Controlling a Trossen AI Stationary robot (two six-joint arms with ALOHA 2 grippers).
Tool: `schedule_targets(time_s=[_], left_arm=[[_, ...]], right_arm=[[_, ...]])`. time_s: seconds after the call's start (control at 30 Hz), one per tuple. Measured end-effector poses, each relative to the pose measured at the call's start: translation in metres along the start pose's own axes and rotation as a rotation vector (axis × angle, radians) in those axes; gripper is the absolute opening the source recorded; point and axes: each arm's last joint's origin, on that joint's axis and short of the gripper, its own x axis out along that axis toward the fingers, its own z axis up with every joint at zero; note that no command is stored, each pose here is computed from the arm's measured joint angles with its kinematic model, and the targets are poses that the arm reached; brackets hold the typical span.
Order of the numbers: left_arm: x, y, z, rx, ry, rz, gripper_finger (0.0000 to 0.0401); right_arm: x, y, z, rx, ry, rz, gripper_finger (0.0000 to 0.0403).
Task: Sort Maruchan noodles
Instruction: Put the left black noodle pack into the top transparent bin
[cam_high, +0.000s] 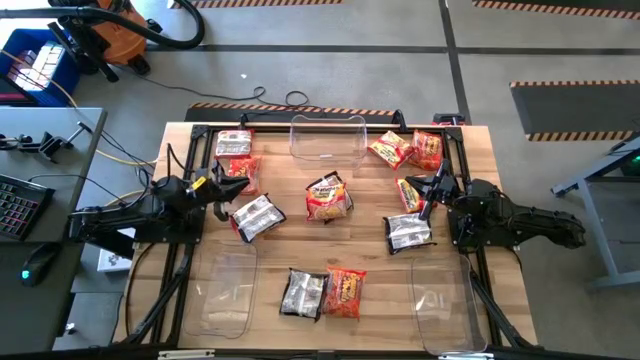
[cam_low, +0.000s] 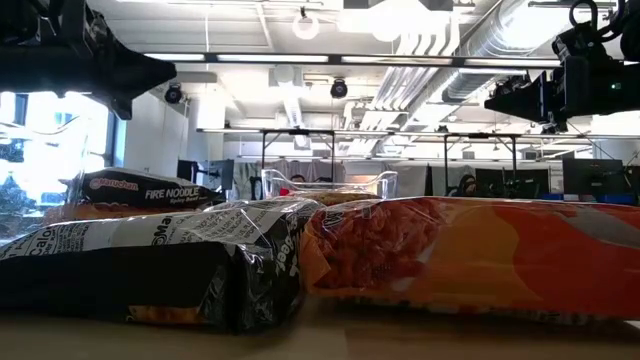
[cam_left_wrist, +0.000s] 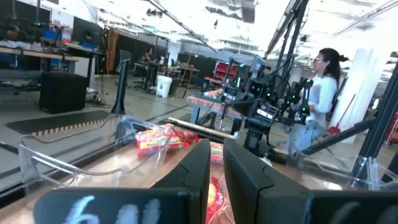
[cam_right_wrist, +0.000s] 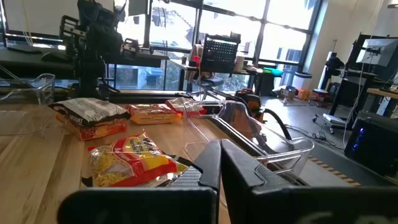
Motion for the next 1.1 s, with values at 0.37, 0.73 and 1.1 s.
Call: schedule_targets(time_s=[0.37,0.73,1.1], left_arm=[[0.001,-0.007,0.015,-0.077,-0.118,-0.150,0.0035],[0.034,-0.016,0.013,-0.008,0.391,-0.009,0.0035],[0.093,-0.037,0.001,0.114,0.944,0.126,0.0090]], right_arm=[[0.000,0.000,0.000,0.000,0.000,0.000,0.0000],[0.000,0.000,0.000,0.000,0.000,0.000,0.0000],[0.000,0.000,0.000,0.000,0.000,0.000,0.0000]])
